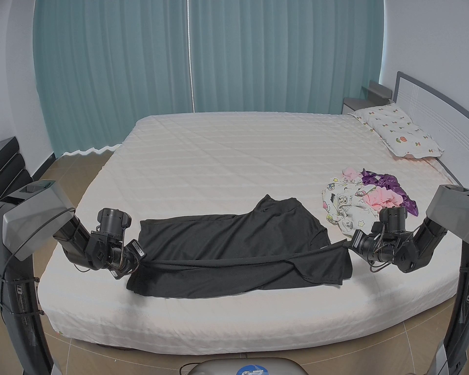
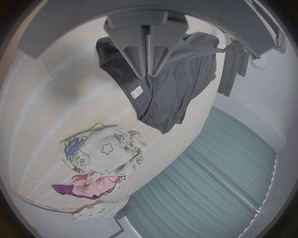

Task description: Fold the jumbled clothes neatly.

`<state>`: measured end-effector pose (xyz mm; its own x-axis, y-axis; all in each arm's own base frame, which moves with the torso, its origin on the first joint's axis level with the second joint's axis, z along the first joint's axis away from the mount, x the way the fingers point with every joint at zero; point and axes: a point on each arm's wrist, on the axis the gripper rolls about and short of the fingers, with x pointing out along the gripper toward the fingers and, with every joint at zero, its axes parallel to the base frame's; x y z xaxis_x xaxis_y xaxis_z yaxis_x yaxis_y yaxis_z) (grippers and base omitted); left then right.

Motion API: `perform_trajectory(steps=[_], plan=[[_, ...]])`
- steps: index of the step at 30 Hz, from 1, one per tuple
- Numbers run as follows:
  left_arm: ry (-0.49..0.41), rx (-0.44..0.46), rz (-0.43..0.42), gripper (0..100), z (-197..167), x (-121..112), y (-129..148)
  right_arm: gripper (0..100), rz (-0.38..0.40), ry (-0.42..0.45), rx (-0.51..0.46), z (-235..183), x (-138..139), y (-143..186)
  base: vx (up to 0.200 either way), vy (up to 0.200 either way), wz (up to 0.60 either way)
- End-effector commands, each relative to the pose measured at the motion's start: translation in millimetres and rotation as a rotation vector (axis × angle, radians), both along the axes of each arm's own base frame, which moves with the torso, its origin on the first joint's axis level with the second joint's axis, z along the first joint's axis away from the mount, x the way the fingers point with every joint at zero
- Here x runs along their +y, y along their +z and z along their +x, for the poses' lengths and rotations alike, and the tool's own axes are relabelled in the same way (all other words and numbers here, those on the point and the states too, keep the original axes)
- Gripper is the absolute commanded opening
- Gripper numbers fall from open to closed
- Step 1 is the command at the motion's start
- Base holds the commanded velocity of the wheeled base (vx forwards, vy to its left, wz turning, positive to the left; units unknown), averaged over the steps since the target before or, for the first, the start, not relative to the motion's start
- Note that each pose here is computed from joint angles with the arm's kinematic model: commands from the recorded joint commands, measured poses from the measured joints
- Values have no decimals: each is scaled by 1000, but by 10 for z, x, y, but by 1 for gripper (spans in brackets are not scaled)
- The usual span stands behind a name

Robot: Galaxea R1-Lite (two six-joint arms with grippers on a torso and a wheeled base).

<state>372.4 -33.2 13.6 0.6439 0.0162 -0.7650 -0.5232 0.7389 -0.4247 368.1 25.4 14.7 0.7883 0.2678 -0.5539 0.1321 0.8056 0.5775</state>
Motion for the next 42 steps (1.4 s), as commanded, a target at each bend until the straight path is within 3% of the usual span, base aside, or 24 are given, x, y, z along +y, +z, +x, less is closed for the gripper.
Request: perform_trajectory(steps=[1,15,20,27,34,42], plan=[[4,-35,-6,0,-134,40,234,0,12,2,-26,-162,-49,195,0,0,0],[-54,-6,27,0,-695,80,439,0,19,26,-87,-819,-76,438,0,0,0],[-59,-10,30,0,-823,87,505,0,14,27,-78,-953,-82,426,0,0,0],[-129,51,75,0,-1084,65,461,0,9,26,-52,-1114,-93,376,0,0,0],[-131,40,77,0,-1080,57,484,0,4,21,-25,-1174,-115,313,0,0,0],[-128,-8,77,0,-777,24,514,0,-3,22,-34,-969,-113,247,0,0,0]])
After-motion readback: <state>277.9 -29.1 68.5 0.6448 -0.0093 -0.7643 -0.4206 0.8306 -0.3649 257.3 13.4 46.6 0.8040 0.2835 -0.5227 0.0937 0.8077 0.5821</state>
